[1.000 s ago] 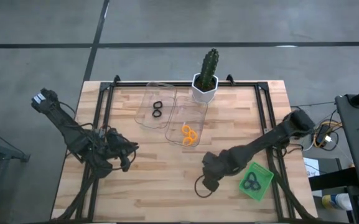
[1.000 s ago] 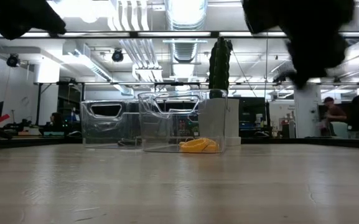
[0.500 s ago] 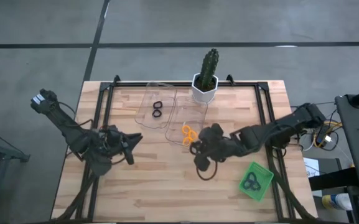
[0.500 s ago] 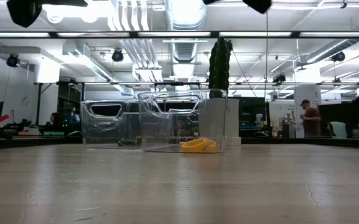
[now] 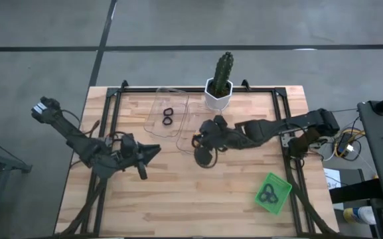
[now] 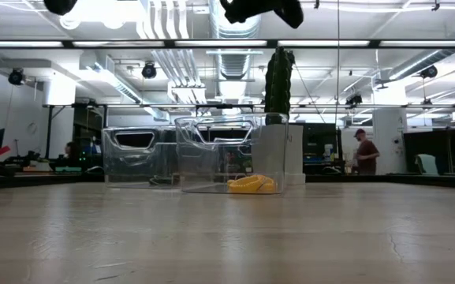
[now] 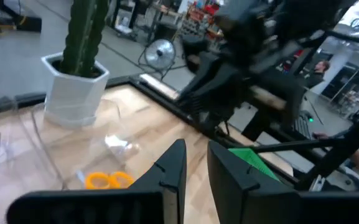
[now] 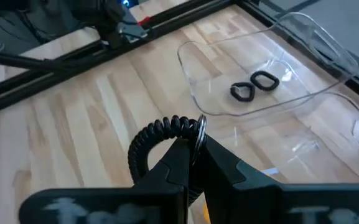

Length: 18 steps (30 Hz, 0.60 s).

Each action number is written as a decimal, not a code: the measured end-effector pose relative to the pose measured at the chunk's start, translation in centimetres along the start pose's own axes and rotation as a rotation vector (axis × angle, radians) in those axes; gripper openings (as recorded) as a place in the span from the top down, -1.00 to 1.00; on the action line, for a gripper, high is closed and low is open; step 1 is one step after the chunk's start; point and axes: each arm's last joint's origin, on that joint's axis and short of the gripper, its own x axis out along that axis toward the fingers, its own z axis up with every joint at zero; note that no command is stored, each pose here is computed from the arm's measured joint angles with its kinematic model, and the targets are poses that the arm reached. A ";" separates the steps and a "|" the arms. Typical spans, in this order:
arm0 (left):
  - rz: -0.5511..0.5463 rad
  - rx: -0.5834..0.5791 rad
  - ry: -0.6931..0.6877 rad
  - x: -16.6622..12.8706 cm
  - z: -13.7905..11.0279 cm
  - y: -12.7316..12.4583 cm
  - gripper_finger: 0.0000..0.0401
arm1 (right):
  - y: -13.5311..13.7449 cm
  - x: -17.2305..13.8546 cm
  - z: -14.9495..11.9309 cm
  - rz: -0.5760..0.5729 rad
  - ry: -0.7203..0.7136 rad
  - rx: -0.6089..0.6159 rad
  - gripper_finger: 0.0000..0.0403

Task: Sort items
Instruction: Put the black keychain into the left transparent bin

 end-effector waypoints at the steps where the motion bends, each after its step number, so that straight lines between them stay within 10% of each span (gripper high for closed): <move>1: -0.003 0.005 -0.010 0.2 0.0 -0.2 0.71 | -0.2 0.2 0.1 0.005 0.002 -0.001 0.91; 18: -0.029 -0.019 -0.005 6.0 -1.2 -0.3 0.71 | -0.1 2.0 1.1 0.041 -0.083 -0.097 0.91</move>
